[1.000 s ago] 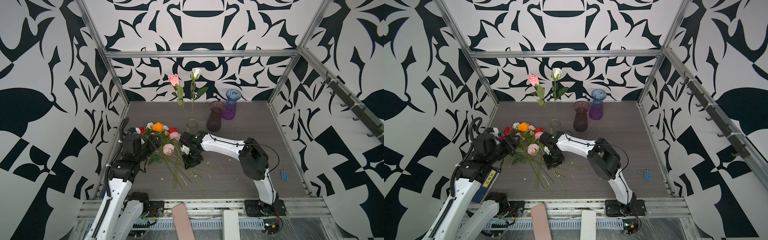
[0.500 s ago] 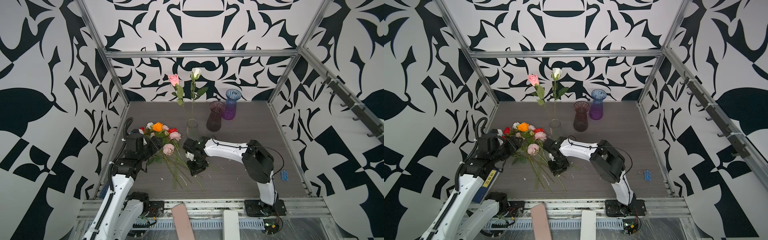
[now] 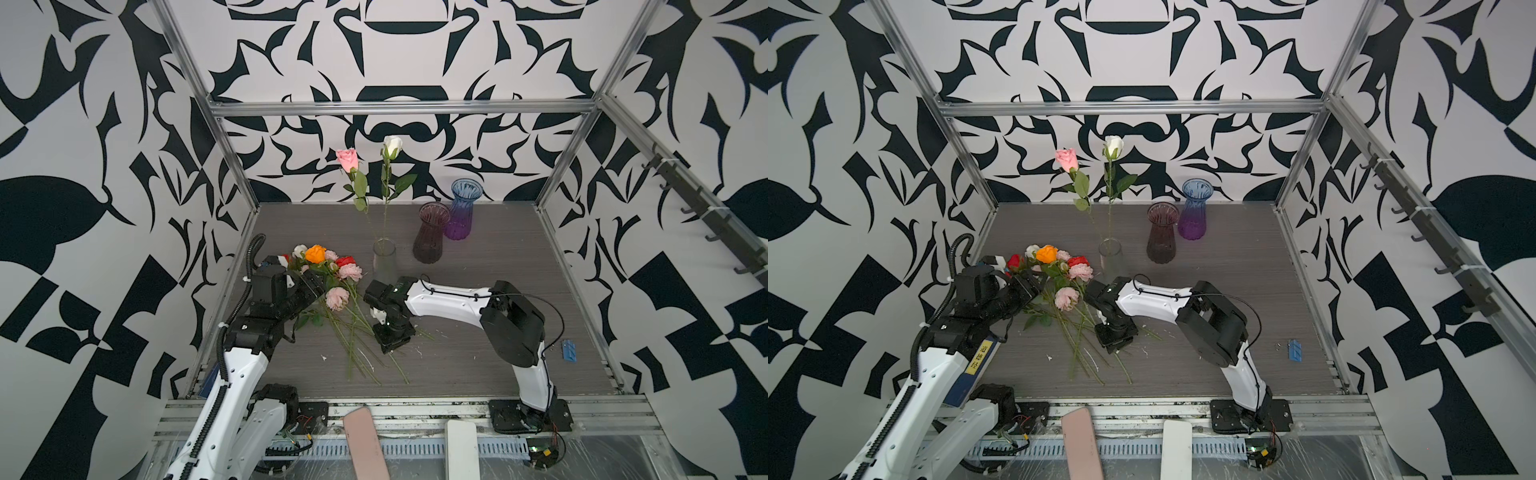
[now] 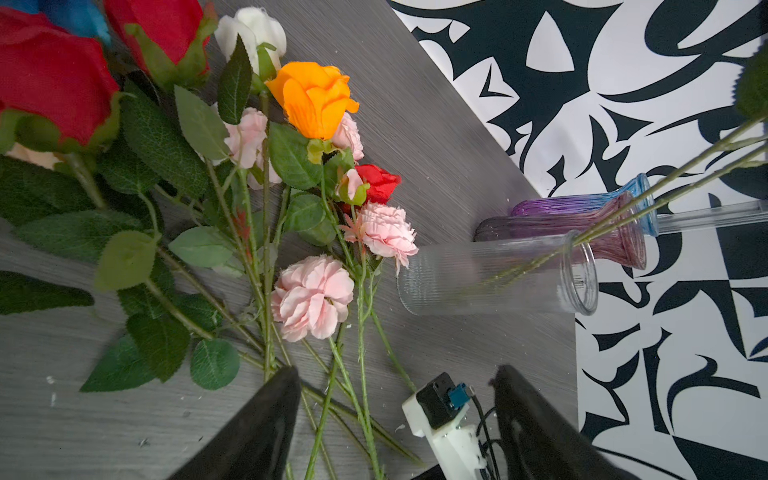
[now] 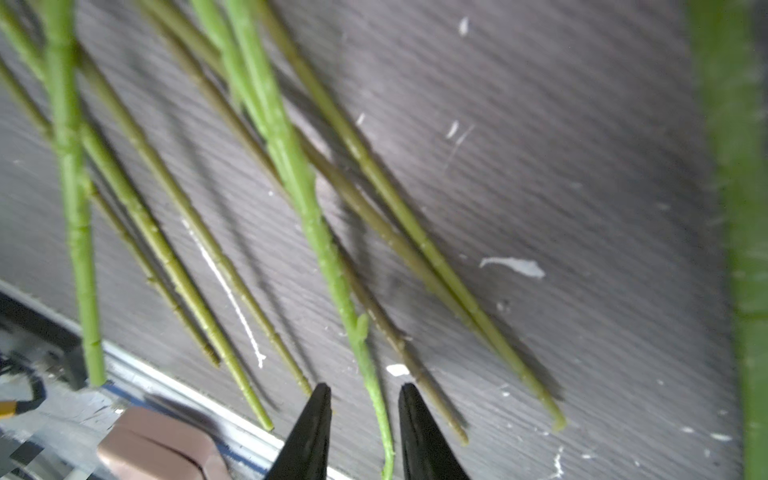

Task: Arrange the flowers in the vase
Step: 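Close the right gripper on the rose stems near their cut ends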

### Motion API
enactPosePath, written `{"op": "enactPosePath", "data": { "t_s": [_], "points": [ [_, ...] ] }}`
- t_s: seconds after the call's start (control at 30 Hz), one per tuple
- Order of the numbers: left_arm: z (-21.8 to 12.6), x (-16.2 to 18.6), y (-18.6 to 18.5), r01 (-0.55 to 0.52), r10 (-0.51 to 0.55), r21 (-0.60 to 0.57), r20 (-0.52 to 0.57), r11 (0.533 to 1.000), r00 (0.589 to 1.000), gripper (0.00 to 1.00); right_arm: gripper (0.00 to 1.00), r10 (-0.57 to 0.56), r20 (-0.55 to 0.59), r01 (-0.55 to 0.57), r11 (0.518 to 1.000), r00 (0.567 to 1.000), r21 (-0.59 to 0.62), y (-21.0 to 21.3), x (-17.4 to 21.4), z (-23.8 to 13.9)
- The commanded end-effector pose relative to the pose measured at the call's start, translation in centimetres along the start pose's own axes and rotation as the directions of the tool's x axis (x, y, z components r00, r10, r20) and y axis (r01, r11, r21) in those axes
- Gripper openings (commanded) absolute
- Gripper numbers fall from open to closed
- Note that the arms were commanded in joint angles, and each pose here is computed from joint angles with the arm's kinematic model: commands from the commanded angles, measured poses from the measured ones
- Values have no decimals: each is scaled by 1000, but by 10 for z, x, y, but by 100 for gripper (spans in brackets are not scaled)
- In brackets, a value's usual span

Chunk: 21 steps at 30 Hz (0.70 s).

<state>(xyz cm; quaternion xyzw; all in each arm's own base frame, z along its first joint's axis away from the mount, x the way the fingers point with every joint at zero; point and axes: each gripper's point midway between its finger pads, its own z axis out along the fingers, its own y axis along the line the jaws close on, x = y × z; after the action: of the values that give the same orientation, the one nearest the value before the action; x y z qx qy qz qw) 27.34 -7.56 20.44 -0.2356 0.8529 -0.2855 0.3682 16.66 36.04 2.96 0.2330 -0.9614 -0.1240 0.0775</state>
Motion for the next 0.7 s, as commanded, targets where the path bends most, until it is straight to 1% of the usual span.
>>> {"op": "enactPosePath", "data": {
  "t_s": [0.0, 0.13, 0.33, 0.53, 0.67],
  "points": [
    [5, -2, -4, 17, -17, 20, 1, 1000, 1000, 78, 32, -15, 10, 14, 998, 1000, 62, -10, 1, 7],
    [10, -4, -6, 20, -20, 26, -6, 999, 1000, 78, 31, -26, 21, 24, 996, 999, 82, -11, -5, 8],
    [11, -3, -5, 9, -9, 23, -8, 1000, 1000, 78, 27, -33, 29, 31, 996, 999, 81, -8, -8, 6],
    [14, -3, -4, 8, -7, 19, -13, 1000, 1000, 78, 15, -36, 37, 33, 996, 999, 81, -6, -10, 4],
    [16, -4, -4, 2, -2, 19, -16, 1000, 1000, 78, 13, -55, 52, 50, 995, 997, 88, -3, -14, -4]
  ]
}}
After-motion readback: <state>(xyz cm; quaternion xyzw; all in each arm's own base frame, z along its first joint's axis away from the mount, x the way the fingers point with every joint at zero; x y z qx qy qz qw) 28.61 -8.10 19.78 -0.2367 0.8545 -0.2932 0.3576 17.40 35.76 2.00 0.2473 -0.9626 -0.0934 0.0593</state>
